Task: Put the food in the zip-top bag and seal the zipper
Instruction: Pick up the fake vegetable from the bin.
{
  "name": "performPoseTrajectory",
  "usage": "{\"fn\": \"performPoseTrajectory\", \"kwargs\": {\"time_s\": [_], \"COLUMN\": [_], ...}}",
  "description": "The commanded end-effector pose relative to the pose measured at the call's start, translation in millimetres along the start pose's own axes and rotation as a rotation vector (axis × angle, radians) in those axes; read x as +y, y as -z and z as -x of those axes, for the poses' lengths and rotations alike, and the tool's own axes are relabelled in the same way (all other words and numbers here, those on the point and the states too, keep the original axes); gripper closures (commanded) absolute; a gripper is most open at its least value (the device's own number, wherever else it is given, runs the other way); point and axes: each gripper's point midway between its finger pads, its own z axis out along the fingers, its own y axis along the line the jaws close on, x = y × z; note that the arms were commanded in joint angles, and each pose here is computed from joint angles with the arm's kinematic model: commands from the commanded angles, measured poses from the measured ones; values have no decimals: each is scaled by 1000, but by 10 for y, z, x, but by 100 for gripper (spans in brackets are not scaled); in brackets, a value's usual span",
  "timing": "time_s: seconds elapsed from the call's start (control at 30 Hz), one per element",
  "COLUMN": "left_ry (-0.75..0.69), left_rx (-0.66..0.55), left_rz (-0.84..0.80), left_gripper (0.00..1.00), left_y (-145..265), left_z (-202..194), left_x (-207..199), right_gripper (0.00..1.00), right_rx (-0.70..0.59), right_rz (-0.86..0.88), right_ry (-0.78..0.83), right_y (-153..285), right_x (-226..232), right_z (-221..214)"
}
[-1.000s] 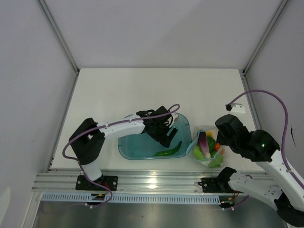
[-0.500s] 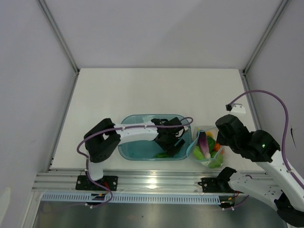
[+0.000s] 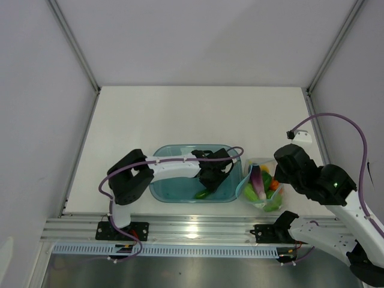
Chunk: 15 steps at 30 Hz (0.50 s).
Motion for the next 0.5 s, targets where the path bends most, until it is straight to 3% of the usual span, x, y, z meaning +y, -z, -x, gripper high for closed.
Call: {"fn": "performPoseTrajectory", "kwargs": {"time_s": [0.0,0.13,0.23,0.47], "left_ry": [5,0,4,66], "left_rx": [-67,-93,-129,-281], "left_rz": [19,70,117,164], "left_gripper": [64,76,91,98], "left_y": [55,151,329,1016], "left_z": [147,198,256,421], "left_x": [18,109,191,322], "right_gripper": [100,100,100,100], "right_rx": [-37,-35,-32,-29], "right_rz": [12,6,-5,-5], "right_ry": [-36,-28,-24,-17], "right_y": [69,52,56,43], "right_x": [-2,1,0,18], "right_z": [106,104,125,131]}}
